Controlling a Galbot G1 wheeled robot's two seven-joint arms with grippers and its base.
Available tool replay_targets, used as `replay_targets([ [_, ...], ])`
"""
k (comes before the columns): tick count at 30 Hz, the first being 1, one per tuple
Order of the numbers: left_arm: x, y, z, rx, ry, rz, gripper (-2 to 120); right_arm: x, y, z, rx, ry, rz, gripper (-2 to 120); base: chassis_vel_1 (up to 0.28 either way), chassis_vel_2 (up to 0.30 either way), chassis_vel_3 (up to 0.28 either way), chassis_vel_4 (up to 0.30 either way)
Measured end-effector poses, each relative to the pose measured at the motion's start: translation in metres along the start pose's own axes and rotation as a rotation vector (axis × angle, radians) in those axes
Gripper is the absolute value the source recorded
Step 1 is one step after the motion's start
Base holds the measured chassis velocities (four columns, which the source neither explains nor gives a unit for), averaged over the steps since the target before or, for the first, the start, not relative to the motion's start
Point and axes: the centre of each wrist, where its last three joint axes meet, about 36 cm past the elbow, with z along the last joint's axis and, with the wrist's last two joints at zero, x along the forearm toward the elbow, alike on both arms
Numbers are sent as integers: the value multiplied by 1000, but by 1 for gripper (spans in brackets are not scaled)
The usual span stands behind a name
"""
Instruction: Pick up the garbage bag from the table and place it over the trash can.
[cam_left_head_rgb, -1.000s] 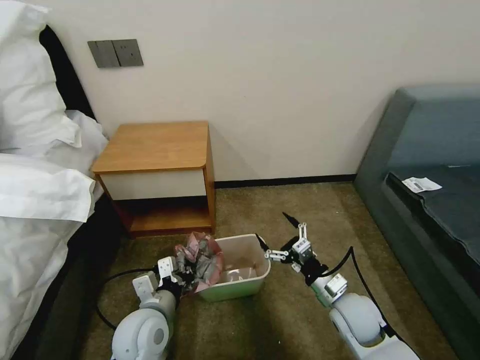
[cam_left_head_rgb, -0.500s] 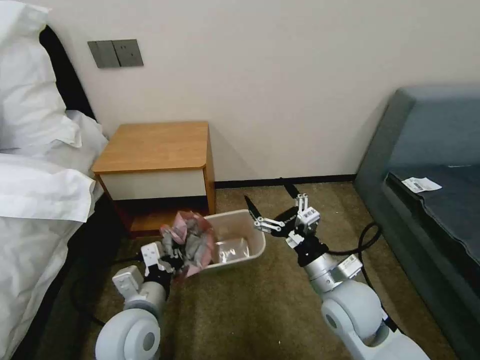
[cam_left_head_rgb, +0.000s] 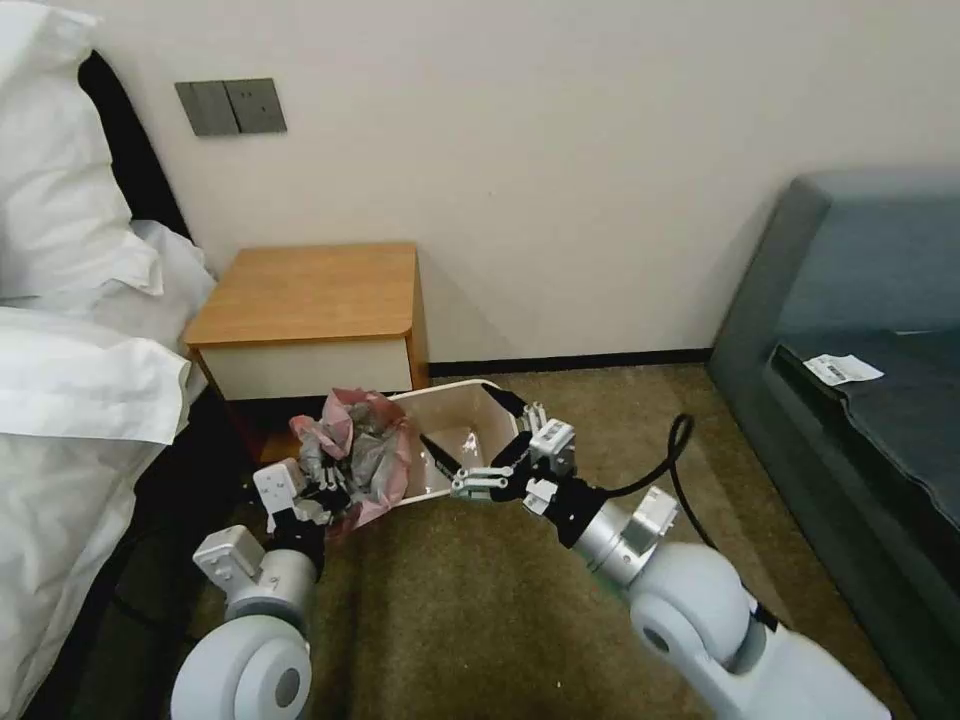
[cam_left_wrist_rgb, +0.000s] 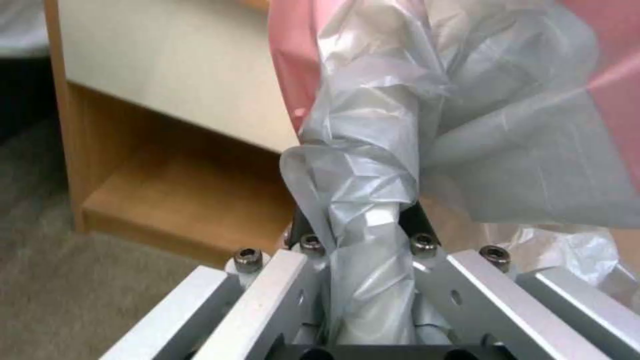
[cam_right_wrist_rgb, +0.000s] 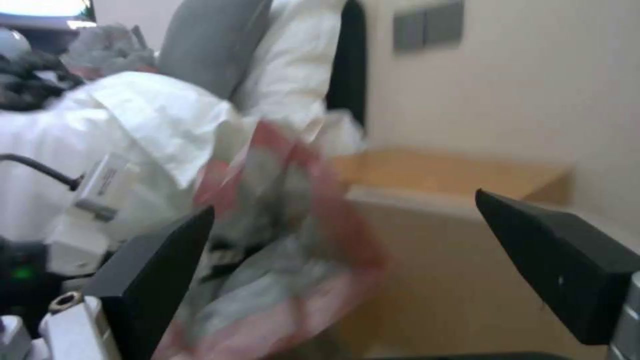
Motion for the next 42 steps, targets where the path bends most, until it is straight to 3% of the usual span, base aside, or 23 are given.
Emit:
replay_targets([
  [2,2,0,-1,-2,-9,1,7,-2,3,-4,-56,16,-4,100,0,0,0,0],
  [6,7,-1,-5,-6,-40,3,7,-21,22,-23,-344,55,-2,100,0,0,0,0],
  [7,7,-1,-5,-6,-40,3,7,-21,22,-23,-344,55,-2,100,0,0,0,0],
  [9,9,-1,-6,-10,-54,4,7,-32,30,-35,-472,85,27,100,0,0,0,0],
  [11,9,-2,-6,-12,-64,4,7,-39,32,-41,-528,108,37,100,0,0,0,0],
  [18,13,-5,-8,-7,-85,4,7,-55,37,-49,-579,201,119,100,0,0,0,0],
  [28,18,-7,-10,-23,-108,7,7,-79,46,-71,-564,363,198,100,0,0,0,0],
  [42,22,-8,-8,-31,-112,9,7,-100,40,-68,-588,392,191,100,0,0,0,0],
])
